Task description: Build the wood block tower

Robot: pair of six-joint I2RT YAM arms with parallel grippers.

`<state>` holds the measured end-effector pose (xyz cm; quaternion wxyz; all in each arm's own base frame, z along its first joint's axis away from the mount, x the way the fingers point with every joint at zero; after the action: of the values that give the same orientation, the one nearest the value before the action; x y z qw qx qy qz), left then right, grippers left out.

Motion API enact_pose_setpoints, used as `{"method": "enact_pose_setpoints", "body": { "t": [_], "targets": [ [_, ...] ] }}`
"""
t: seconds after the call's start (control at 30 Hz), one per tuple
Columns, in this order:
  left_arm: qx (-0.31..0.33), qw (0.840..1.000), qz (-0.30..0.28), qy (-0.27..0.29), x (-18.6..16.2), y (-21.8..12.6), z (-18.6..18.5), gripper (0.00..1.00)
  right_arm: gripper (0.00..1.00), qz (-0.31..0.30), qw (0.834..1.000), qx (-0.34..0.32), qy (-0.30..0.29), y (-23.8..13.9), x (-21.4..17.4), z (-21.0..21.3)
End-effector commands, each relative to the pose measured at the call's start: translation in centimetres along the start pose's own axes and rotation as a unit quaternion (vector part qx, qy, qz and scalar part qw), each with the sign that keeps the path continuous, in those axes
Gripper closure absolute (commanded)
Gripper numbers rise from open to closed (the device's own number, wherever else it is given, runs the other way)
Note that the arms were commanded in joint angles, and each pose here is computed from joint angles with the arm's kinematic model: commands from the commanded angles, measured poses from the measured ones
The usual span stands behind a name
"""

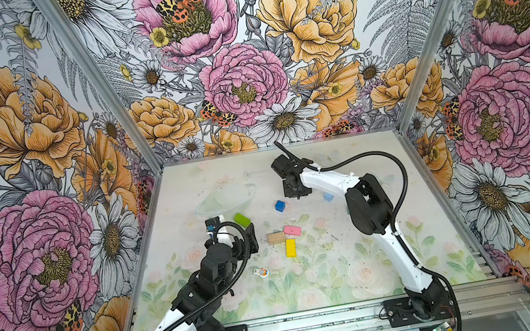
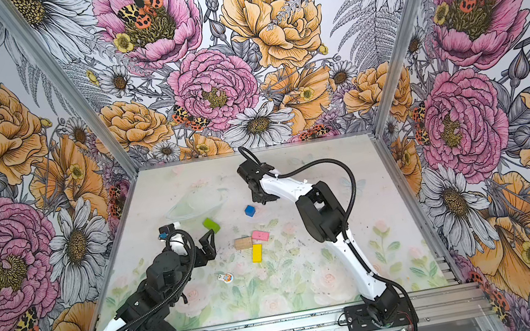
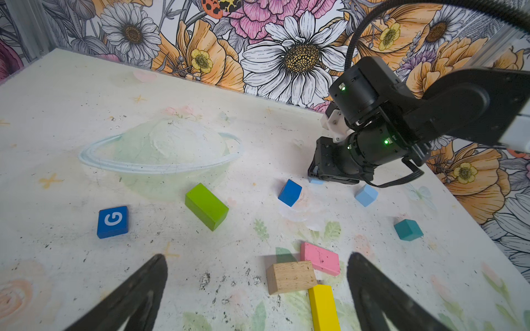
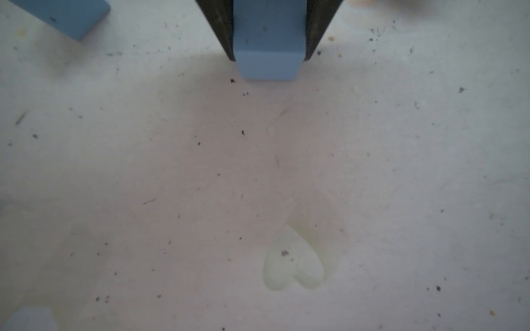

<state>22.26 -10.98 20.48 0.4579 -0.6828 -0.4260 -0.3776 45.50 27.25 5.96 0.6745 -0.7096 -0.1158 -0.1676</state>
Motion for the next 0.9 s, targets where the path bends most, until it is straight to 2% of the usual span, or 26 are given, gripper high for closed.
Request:
{"method": "enact_pose_setpoints", "body": {
  "t": [0.0,0.03,0.13,0.23,0.33,0.5,0.67,0.87],
  "targets": [
    [-0.012,1.000,0.013,-0.011,-0.4,-0.4,-0.3,0.01,0.65,-0.002,1.000,-0.014,-0.014,-1.1,-0.5,-0.6],
    [-0.014,1.000,0.013,-0.011,-0.4,-0.5,-0.4,0.01,0.62,-0.001,1.000,-0.011,-0.015,-1.2,-0.6,-0.4],
    [-0.020,1.000,0.019,-0.009,-0.2,-0.8,-0.8,0.01,0.45,-0.005,1.000,0.002,-0.016,-2.0,-0.3,-0.1],
    [-0.025,0.999,0.026,-0.003,0.0,-1.0,-1.3,0.01,0.38,-0.020,1.000,0.014,-0.018,-4.3,0.3,-0.2],
    [-0.039,0.999,0.034,0.001,0.0,-1.2,-2.2,0.01,0.35,-0.040,0.999,0.015,-0.015,-7.0,0.7,-1.4],
    [-0.060,0.997,0.041,0.017,-0.4,-1.7,-4.1,0.01,0.33,-0.061,0.998,-0.006,-0.004,-10.7,0.1,-5.8],
    [-0.066,0.996,0.038,0.036,-0.2,-2.0,-6.0,0.01,0.34,-0.020,0.999,-0.009,0.045,-9.8,-2.0,-10.7],
    [-0.079,0.995,0.040,0.046,-0.3,-1.7,-8.2,0.01,0.32,0.007,0.992,0.023,0.125,-7.6,-3.7,-12.9]
  ]
}}
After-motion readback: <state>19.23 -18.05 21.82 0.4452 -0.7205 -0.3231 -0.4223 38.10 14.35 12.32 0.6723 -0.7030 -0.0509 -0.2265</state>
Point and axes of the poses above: each gripper's point midway between its finger pads, its own y axis out along the fingers, its own z axis along the line the jaws close on, x = y × z, the point moved 3 cm from there along -y, back along the fingers, and after that the axes turned 2 degrees about y, right-handed, at the moved point
